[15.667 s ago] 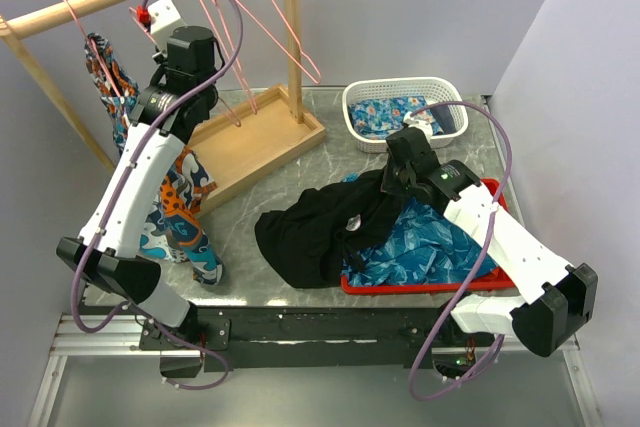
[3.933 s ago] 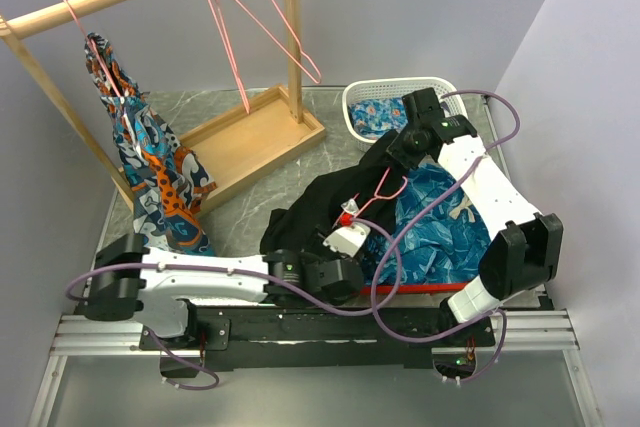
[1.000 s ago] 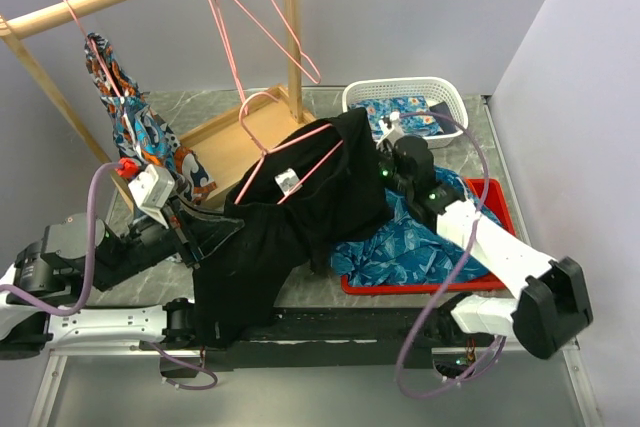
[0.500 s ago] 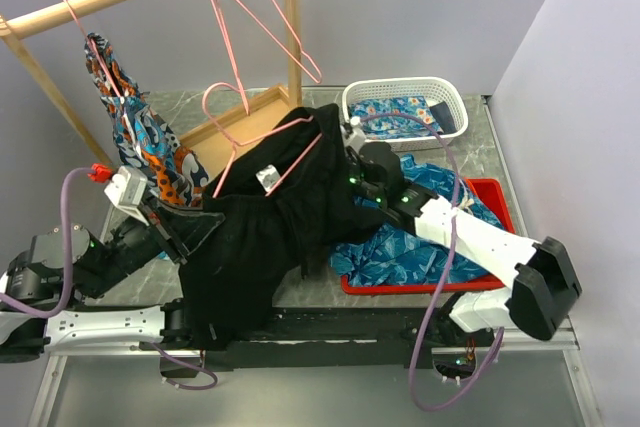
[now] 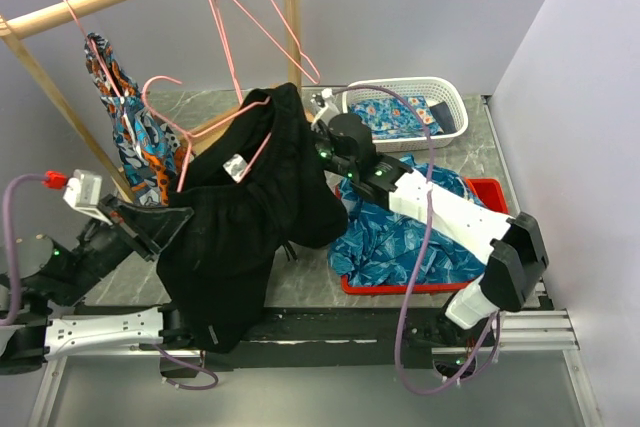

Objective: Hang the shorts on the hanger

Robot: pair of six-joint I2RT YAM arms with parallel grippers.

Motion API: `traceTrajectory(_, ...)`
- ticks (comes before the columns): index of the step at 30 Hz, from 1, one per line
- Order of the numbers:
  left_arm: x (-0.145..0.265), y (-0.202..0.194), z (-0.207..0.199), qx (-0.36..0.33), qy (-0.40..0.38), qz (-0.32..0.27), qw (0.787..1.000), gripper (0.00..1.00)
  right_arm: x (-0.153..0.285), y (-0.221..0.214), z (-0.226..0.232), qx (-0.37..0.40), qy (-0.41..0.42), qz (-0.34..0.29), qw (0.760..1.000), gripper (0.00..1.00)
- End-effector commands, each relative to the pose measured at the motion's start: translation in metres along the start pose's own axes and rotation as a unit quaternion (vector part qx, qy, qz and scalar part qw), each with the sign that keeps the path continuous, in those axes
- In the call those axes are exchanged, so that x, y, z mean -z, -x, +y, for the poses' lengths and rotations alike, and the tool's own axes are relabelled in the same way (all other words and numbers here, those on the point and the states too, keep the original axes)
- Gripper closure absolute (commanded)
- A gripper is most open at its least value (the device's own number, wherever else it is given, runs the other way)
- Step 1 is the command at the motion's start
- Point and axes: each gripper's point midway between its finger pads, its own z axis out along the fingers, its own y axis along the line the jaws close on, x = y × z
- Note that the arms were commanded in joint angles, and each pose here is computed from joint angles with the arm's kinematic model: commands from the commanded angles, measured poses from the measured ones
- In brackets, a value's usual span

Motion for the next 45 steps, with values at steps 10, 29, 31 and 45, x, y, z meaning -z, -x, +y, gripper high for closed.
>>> traceTrajectory(10,0.036,0.054,0.02,0.04,0.03,-0.091,0.995,0.99,-0.04,0.038,0.064,0.1,0.044,-0.045,0.993,0.04)
traceTrajectory(29,0.046,0.078,0.023,0.026,0.065,-0.132,0.989,0.99,-0.075,0.113,0.025,0.073,-0.083,-0.224,0.968,0.0)
traceTrajectory(31,0.044,0.08,0.022,0.023,0.066,-0.131,0.989,0.99,-0.074,0.119,0.02,0.067,-0.096,-0.238,0.964,0.0)
traceTrajectory(45,0.008,0.079,0.02,0.032,0.131,-0.134,0.982,0.99,-0.065,0.14,0.005,0.063,-0.125,-0.253,0.957,0.0)
